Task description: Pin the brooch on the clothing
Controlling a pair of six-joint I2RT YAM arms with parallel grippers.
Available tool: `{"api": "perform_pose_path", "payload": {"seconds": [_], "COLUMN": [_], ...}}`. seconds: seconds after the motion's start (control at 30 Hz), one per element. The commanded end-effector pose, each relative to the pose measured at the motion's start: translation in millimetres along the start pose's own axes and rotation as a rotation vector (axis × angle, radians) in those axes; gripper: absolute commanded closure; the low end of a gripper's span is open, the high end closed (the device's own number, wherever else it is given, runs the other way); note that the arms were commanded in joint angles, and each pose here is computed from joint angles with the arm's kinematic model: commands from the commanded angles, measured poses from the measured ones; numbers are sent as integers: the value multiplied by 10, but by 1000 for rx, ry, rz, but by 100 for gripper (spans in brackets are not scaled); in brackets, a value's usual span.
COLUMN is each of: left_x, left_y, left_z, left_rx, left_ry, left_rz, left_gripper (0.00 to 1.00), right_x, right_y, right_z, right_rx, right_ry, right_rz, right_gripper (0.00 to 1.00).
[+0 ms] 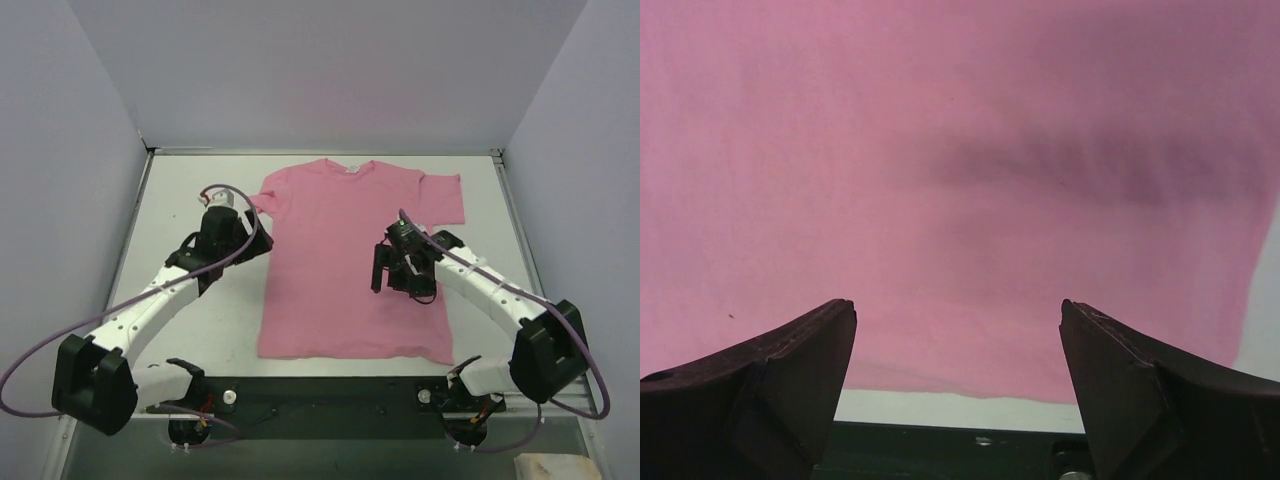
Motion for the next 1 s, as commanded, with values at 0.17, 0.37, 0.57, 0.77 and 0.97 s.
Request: {"api": "perform_pose_path", "payload": {"seconds": [0.17, 0.37, 0.57, 0.77, 0.97], "left_x": [-578, -1170, -1840, -2363, -2635], "left_y": [-508, -436, -202, 24, 106], "left_z": [-1168, -1533, -1635, -1766, -1673], "left_rx": [151, 161, 160, 159, 156], "left_ry": [-126, -103, -50, 17, 87], "left_rz": [229, 146, 82, 33, 45], "left_gripper": [17, 20, 34, 35, 38], "right_x": [-418, -551, -641, -671, -696], "right_y": [416, 529, 435, 413, 409], "right_z": [195, 432, 589, 649, 659], "right_rx": [172, 180, 178, 175, 170], "right_ry": [118, 170, 204, 219, 230], "right_rz": [22, -8, 15, 20, 24], "right_gripper": [18, 18, 18, 18, 18]}}
Point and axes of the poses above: each gripper's point midway between its finger pads, its own x axis back along the fingers, its own y axis along the line the jaws close on, z = x × y, the point moved 3 cm from there along x, back along the fingers, and after that the axes turned 12 degrees about x, right-handed, at the moved point
